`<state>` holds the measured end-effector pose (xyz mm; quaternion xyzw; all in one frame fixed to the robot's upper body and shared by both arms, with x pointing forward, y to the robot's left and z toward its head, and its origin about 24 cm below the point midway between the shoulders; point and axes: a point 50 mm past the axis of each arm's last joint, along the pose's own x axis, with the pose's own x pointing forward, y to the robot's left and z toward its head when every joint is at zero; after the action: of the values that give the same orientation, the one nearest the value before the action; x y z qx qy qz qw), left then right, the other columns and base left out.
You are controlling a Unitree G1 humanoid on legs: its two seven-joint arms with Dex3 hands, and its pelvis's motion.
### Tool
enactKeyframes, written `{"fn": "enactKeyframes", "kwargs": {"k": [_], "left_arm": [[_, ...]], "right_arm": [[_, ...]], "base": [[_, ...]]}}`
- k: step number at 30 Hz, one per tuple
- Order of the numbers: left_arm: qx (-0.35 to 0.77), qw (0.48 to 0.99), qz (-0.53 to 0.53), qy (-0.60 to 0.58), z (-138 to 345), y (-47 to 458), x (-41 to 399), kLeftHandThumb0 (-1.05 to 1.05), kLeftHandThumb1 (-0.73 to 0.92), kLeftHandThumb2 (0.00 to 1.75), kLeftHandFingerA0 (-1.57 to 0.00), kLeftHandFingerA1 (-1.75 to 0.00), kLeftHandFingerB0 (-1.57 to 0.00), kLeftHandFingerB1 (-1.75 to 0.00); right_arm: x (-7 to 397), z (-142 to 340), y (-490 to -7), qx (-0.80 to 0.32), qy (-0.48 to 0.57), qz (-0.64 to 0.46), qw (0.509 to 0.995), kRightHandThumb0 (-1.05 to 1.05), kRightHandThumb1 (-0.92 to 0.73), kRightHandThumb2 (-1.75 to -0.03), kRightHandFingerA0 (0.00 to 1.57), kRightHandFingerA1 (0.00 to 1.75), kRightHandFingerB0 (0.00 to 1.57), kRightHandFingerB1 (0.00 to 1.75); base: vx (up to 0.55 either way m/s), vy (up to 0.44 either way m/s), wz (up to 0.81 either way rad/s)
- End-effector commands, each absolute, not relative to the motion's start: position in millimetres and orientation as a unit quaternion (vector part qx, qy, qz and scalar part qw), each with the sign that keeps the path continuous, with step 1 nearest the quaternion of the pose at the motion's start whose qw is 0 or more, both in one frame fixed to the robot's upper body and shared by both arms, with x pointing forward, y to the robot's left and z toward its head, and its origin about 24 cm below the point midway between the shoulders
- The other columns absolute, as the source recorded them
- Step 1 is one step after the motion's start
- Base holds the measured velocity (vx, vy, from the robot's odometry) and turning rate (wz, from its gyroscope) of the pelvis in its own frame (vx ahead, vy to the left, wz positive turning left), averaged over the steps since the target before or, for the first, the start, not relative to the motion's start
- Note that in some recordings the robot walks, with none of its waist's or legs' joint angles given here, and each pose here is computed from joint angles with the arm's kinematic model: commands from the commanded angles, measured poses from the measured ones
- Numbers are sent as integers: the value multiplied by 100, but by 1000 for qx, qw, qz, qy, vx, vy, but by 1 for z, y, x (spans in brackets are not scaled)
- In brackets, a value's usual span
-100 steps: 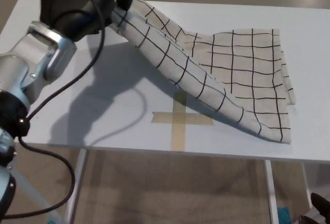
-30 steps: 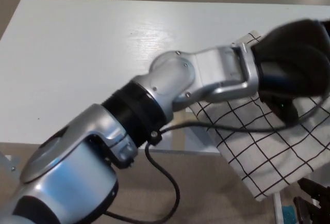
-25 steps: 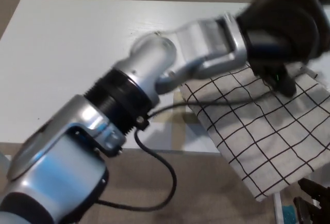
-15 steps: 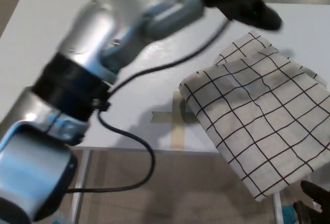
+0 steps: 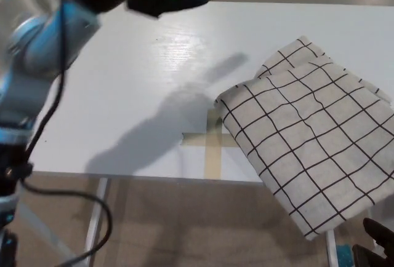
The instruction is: Use the left hand to fold a white towel with checkered patterns in half.
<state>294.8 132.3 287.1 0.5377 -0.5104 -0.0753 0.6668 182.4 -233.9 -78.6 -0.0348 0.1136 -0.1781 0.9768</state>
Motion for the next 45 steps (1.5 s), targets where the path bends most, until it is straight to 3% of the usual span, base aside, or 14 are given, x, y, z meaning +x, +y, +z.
{"fn": "enactKeyframes", "kwargs": {"k": [1, 11, 17, 18, 22, 23, 31, 32, 35, 38, 39, 41, 42, 45], "left_arm": [[239, 896, -175, -330, 218, 265, 139, -39, 43, 53, -39, -41, -40, -36], [241, 957, -121, -108, 128, 305, 127, -60, 38, 74, -34, -50, -30, -44], [232, 970, -66, 31, 51, 326, 117, -72, 52, 57, -40, -39, -37, -35], [231, 970, -52, 53, 39, 331, 113, -77, 48, 85, -42, -52, -23, -40], [217, 968, -7, 127, -2, 343, 103, -80, 56, 61, -41, -40, -32, -34], [216, 966, 5, 145, -9, 346, 100, -82, 51, 89, -42, -52, -18, -38], [141, 958, 69, 241, -44, 362, 80, -67, 44, 88, -41, -53, -21, -43], [128, 958, 73, 248, -48, 362, 80, -73, 54, 59, -45, -41, -37, -36], [70, 956, 84, 272, -59, 363, 79, -67, 54, 58, -47, -41, -37, -36], [51, 954, 87, 281, -62, 363, 81, -66, 54, 58, -46, -41, -36, -36], [47, 953, 84, 288, -64, 362, 84, -62, 43, 86, -40, -55, -19, -43], [44, 951, 75, 296, -67, 360, 90, -73, 49, 88, -38, -53, -17, -41], [45, 949, 70, 303, -69, 358, 96, -72, 61, 59, -33, -37, -30, -33], [50, 946, 71, 312, -73, 354, 104, -71, 62, 59, -32, -37, -29, -32]], "right_arm": [[143, -102, -240, -49, 193, -181, 963, -56, -70, -62, 50, 53, 49, 38], [148, -98, -243, -46, 182, -180, 966, -56, -70, -62, 50, 52, 50, 39], [148, -98, -244, -41, 182, -177, 966, -57, -70, -62, 51, 52, 51, 40], [148, -98, -243, -41, 182, -176, 967, -57, -70, -61, 51, 52, 51, 40], [146, -99, -243, -39, 185, -177, 966, -56, -70, -61, 51, 52, 51, 40], [146, -99, -244, -39, 185, -178, 966, -55, -70, -61, 51, 52, 51, 40], [154, -95, -244, -44, 175, -181, 967, -55, -70, -62, 51, 52, 51, 40], [155, -95, -245, -44, 174, -182, 967, -55, -70, -62, 51, 52, 51, 40], [158, -95, -245, -43, 176, -182, 967, -55, -70, -62, 51, 52, 51, 40], [158, -96, -245, -40, 178, -181, 966, -55, -70, -62, 51, 52, 51, 40], [158, -96, -245, -40, 179, -181, 966, -54, -70, -62, 51, 52, 51, 40], [157, -97, -244, -41, 181, -182, 966, -55, -70, -62, 51, 52, 51, 40], [155, -97, -243, -40, 182, -181, 966, -56, -70, -62, 51, 52, 51, 40], [155, -98, -242, -39, 183, -179, 966, -56, -71, -62, 51, 52, 52, 40]], "base": [[0, 0, 0], [0, 0, 0], [0, 0, 0], [0, 0, 0], [0, 0, 0], [0, 0, 0], [0, 0, 0], [0, 0, 0], [0, 0, 0], [0, 0, 0], [0, 0, 0], [0, 0, 0], [0, 0, 0], [0, 0, 0]]}}
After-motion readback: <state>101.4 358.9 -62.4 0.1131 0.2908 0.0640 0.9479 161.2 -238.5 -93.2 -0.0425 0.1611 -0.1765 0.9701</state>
